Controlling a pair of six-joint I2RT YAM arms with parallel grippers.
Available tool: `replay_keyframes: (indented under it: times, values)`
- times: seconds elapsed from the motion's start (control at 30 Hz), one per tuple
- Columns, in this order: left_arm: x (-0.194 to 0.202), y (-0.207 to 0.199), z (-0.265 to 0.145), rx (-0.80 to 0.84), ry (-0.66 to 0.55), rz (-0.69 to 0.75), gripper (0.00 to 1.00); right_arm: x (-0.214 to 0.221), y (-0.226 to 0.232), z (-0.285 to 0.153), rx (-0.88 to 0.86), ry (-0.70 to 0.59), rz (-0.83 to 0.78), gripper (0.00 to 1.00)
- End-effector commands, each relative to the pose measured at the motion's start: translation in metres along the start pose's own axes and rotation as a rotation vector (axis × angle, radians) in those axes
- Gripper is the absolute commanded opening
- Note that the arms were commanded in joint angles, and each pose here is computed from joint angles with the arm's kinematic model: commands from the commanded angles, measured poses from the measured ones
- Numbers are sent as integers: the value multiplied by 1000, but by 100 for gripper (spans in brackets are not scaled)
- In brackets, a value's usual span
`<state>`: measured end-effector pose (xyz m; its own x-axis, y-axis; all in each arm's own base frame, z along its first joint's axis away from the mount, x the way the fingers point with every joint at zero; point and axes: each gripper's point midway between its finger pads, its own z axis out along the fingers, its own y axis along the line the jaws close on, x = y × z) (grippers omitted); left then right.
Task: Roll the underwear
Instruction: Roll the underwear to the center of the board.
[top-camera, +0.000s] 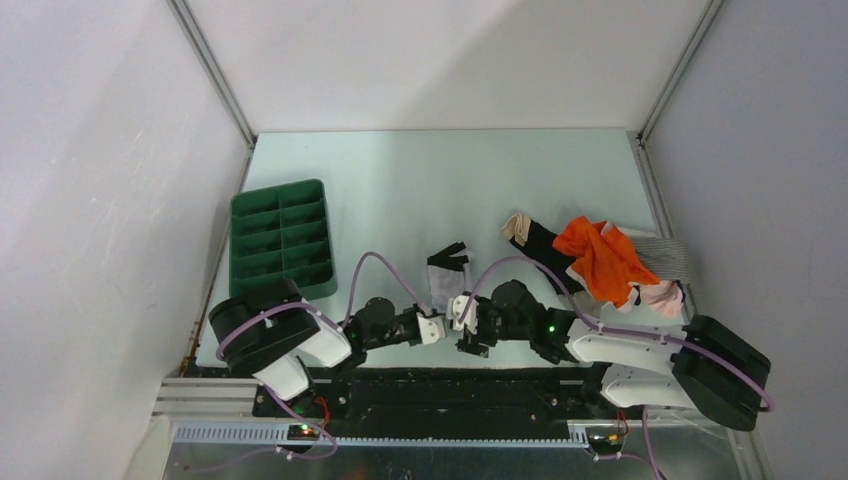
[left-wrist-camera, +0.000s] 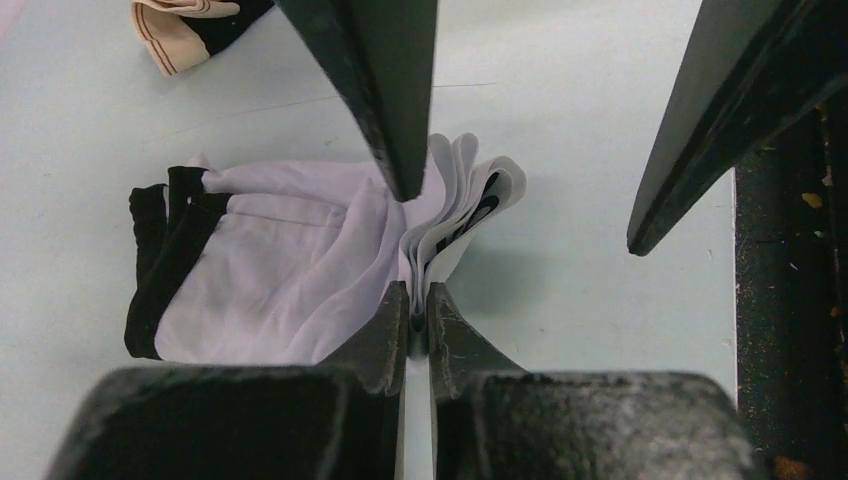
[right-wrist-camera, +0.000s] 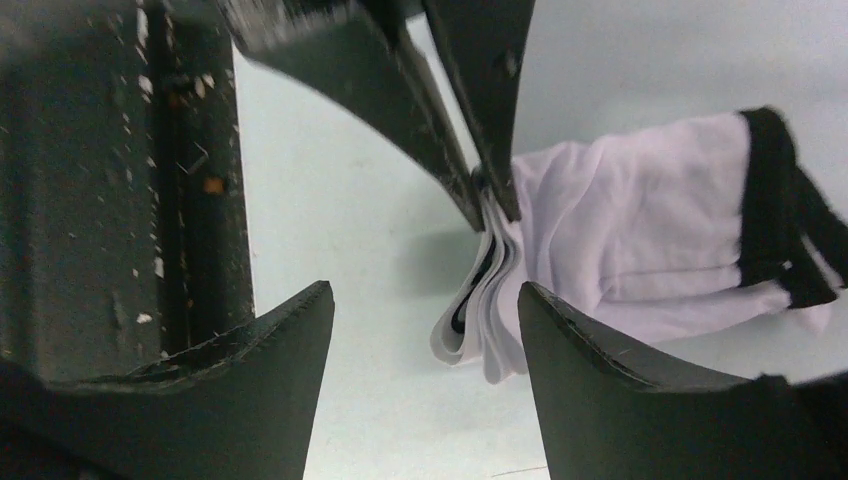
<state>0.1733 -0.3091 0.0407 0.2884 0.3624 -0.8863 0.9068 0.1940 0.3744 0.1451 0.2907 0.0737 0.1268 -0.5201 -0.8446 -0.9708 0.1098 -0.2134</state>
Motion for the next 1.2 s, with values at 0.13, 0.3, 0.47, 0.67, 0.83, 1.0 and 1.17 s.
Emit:
replay_keyframes:
  times: [0.13,0.3,0.47,0.67,0.83,1.0,1.17]
  values:
    - [-22,12,-3,-61,-78,-29,0,6,-19,12,83,14,-58,72]
    - [-22,13,-4,-66,-75,-32,0,10,-19,15,88,23,-51,69]
    - [-21,16,-6,-89,-73,-36,0,16,-18,20,73,35,-55,65]
    - [-20,18,-10,-108,-66,-51,0,29,-15,31,58,61,-40,59]
    - [-16,20,-12,-130,-51,-65,0,39,-15,38,53,80,-45,56]
    - [-13,22,-14,-141,-32,-79,0,45,-23,39,74,91,-27,44]
    - [4,39,-16,-208,44,-185,0,49,-23,34,1,134,110,21]
